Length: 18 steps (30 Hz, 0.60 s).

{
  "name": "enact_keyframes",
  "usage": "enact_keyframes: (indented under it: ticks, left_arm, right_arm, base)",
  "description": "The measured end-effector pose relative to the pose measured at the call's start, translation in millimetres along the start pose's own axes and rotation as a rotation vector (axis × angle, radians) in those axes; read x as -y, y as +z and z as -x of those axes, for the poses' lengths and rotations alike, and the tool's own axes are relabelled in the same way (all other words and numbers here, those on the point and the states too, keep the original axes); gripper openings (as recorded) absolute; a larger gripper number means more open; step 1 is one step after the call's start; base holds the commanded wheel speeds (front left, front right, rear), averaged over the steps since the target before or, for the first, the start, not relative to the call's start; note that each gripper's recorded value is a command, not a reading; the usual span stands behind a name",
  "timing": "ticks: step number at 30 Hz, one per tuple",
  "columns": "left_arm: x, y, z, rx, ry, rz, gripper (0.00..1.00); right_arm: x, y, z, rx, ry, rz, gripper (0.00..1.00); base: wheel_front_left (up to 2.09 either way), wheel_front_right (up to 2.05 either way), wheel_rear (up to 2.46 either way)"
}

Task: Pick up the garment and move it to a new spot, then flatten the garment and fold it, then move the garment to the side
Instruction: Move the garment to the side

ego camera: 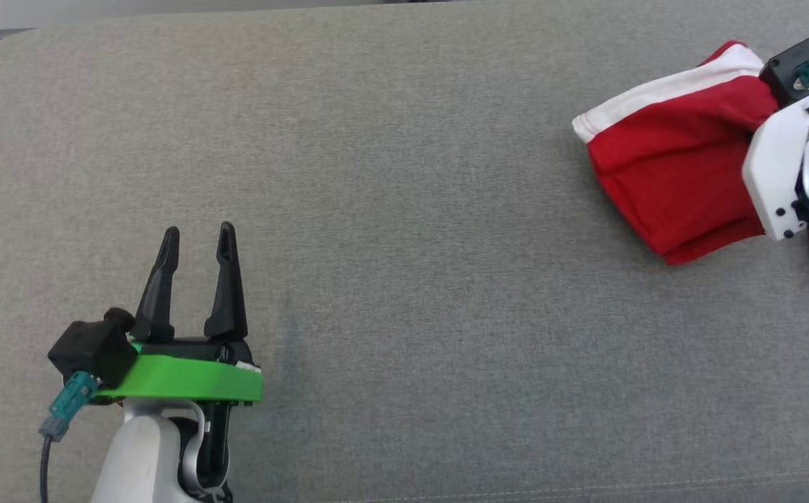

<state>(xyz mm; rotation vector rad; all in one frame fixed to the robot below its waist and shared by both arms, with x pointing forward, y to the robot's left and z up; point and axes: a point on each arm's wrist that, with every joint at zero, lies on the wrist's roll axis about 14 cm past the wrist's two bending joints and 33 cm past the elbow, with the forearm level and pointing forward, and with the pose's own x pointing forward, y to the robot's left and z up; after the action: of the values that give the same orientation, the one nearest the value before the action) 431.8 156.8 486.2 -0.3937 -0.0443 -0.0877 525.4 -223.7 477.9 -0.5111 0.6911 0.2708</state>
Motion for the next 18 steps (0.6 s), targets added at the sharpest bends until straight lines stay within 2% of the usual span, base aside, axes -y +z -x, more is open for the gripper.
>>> enact_keyframes:
  ticks: [5, 9, 15, 18]
  left_arm:
    - [31.0, -6.0, -21.9, 0.002, -0.098, 0.007, 1.0]
    - [41.8, -16.9, -34.1, -0.014, -0.137, 0.004, 1.0]
    - [41.5, -36.2, -44.6, -0.049, -0.149, 0.001, 1.0]
    - [36.9, -43.5, -47.6, -0.062, -0.142, 0.0, 1.0]
  right_arm:
    - [52.6, -31.3, 14.5, -0.023, -0.124, -0.042, 0.0]
    - [88.8, -54.1, 14.2, -0.034, -0.22, -0.08, 0.0]
    - [127.0, -88.5, 3.8, -0.082, -0.329, -0.106, 0.0]
    - [144.1, -106.7, 0.1, -0.129, -0.379, -0.078, 0.0]
  base:
    - [0.0, 0.0, 0.0]
    - [0.0, 0.0, 0.0]
    - [0.0, 0.0, 0.0]
    - [0.0, 0.0, 0.0]
